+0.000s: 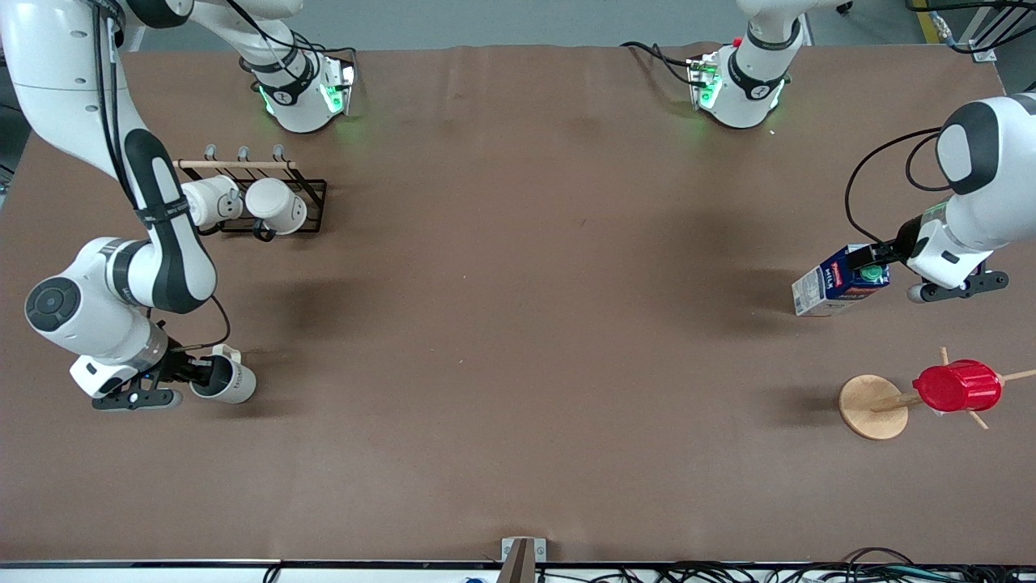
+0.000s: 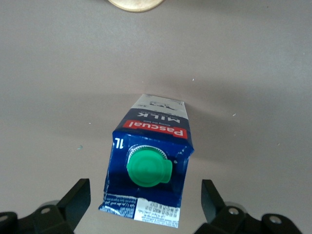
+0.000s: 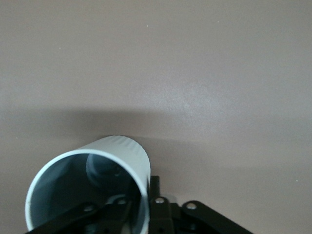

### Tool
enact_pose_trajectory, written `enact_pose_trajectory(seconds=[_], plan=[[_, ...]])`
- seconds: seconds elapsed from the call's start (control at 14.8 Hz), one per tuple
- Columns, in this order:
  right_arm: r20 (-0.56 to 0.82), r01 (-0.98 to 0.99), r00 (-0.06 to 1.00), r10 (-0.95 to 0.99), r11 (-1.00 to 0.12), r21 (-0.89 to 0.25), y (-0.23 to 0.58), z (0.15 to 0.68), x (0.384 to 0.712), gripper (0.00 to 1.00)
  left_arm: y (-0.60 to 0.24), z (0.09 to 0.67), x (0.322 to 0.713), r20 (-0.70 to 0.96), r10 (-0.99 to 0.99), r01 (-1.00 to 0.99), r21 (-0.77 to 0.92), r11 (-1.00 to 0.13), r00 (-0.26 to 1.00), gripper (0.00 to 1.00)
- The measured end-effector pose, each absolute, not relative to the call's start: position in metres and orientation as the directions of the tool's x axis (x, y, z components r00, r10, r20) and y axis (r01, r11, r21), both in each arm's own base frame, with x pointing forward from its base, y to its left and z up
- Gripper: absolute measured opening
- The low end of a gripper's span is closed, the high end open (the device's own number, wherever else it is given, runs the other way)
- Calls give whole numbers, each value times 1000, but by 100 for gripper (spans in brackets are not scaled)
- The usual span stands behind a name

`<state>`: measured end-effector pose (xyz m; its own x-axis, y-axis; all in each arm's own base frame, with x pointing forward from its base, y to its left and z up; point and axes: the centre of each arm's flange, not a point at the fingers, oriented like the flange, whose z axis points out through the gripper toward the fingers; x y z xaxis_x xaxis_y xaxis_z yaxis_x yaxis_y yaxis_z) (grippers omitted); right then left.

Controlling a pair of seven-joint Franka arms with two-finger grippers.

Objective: Place cup and milk on table
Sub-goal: 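Grasp the grey mug with the right gripper while the left gripper grasps the carton, then carry the grey mug with the right gripper toward the table middle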

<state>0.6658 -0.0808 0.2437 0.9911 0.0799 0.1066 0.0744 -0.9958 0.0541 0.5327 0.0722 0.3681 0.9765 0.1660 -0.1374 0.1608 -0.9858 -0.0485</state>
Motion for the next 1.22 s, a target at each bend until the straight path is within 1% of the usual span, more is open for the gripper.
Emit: enact_pose_trajectory(seconds=[0.07, 0.14, 0.34, 0.47, 0.61, 0.81, 0.95, 1.02, 1.08, 1.15, 1.22], plan=[[90, 80, 992, 84, -996, 48, -78, 248, 668, 4, 72, 364, 533, -144, 166, 160, -48, -986, 976, 100], [66, 90, 993, 93, -995, 39, -73, 256, 672, 4, 72, 359, 534, -150, 165, 160, -47, -986, 975, 100], [13, 138, 990, 138, -990, -6, -30, 312, 689, 4, 73, 349, 534, -166, 166, 160, -46, -986, 972, 100], [-8, 119, 993, 119, -992, -45, 20, 348, 691, 4, 74, 347, 534, -171, 168, 163, -46, -986, 971, 100], [-22, 57, 998, 59, -995, -88, 93, 366, 686, 4, 75, 344, 532, -176, 169, 164, -46, -985, 970, 100], [-39, -15, 999, -12, -997, -77, 198, 366, 664, 4, 74, 337, 528, -193, 169, 163, -47, -986, 967, 99], [-35, -57, 998, -54, -996, -72, 259, 356, 647, 4, 74, 334, 525, -201, 167, 160, -48, -986, 965, 99], [-31, -73, 997, -71, -994, -76, 287, 348, 638, 4, 74, 334, 525, -202, 164, 157, -50, -986, 966, 95], [-25, -84, 996, -82, -993, -79, 312, 340, 630, 4, 74, 334, 525, -201, 163, 155, -53, -987, 966, 94], [-12, -92, 996, -91, -993, -79, 335, 332, 621, 4, 74, 334, 525, -201, 161, 154, -54, -987, 966, 89], [2, -101, 995, -102, -992, -73, 355, 322, 613, 4, 74, 334, 525, -201, 161, 153, -54, -987, 966, 89]])
